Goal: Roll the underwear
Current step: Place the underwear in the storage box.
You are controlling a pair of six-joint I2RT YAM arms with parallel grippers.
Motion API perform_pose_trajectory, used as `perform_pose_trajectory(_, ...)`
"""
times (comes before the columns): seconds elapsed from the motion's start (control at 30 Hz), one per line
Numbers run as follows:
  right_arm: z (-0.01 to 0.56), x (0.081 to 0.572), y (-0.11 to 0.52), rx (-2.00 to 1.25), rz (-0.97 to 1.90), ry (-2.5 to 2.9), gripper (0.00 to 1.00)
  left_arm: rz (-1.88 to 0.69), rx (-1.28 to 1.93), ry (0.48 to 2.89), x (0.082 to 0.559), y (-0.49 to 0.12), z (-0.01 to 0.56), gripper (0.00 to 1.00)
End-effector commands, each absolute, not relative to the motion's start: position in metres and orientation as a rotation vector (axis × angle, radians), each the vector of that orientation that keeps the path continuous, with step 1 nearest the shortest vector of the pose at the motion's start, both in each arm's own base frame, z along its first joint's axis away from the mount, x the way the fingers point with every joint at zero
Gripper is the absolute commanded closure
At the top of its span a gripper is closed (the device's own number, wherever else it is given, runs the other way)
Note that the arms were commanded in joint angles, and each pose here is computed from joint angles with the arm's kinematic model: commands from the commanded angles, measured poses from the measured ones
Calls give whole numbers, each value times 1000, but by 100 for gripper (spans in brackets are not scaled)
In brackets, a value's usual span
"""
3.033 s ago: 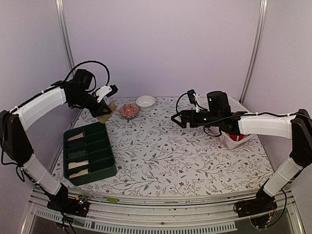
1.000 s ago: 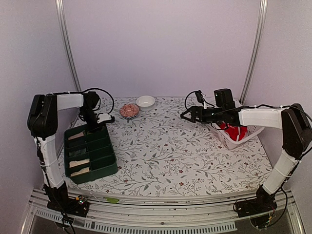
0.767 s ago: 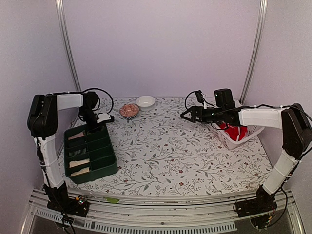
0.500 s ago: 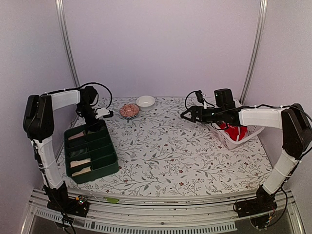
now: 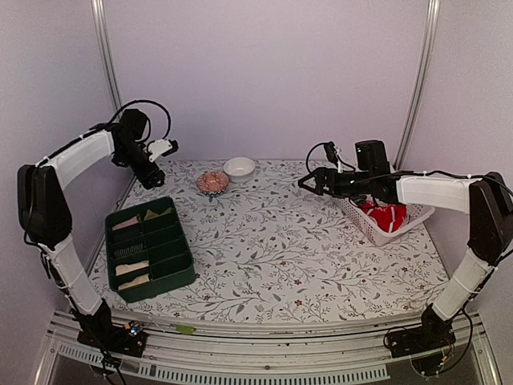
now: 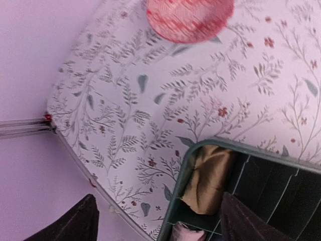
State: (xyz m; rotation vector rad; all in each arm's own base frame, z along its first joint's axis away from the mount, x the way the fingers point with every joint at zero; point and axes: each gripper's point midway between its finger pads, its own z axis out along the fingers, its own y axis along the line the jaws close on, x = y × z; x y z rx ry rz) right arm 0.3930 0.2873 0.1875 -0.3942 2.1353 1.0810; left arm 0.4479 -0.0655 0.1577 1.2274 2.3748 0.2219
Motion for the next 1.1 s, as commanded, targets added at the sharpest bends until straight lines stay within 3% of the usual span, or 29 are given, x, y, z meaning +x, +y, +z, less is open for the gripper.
perform_pose_trajectory(0.0,241,405,281,-400,1007,2024,1,295,827,2220,472,-76,253,6)
perform_pose_trajectory(0.2,286,414,259,-388,831,1963,1,29,653,2102,469,-134,312,4)
perform_pose_trajectory(0.4,290,432,189,-212,737,2084,1,-200,622,2152,461,-184,299,4)
perform_pose_trajectory(0.73,200,434,52,297,444,2429,1,-374,514,2033,451,-203,315,4)
perform_pose_trajectory(0.87,151,427,22,412,289,2576,12,-391,539,2073,448,-206,304,4)
perform_pose_trajectory(1.07,99,428,-6,487,86,2686,16,-341,567,2084,442,-199,288,4)
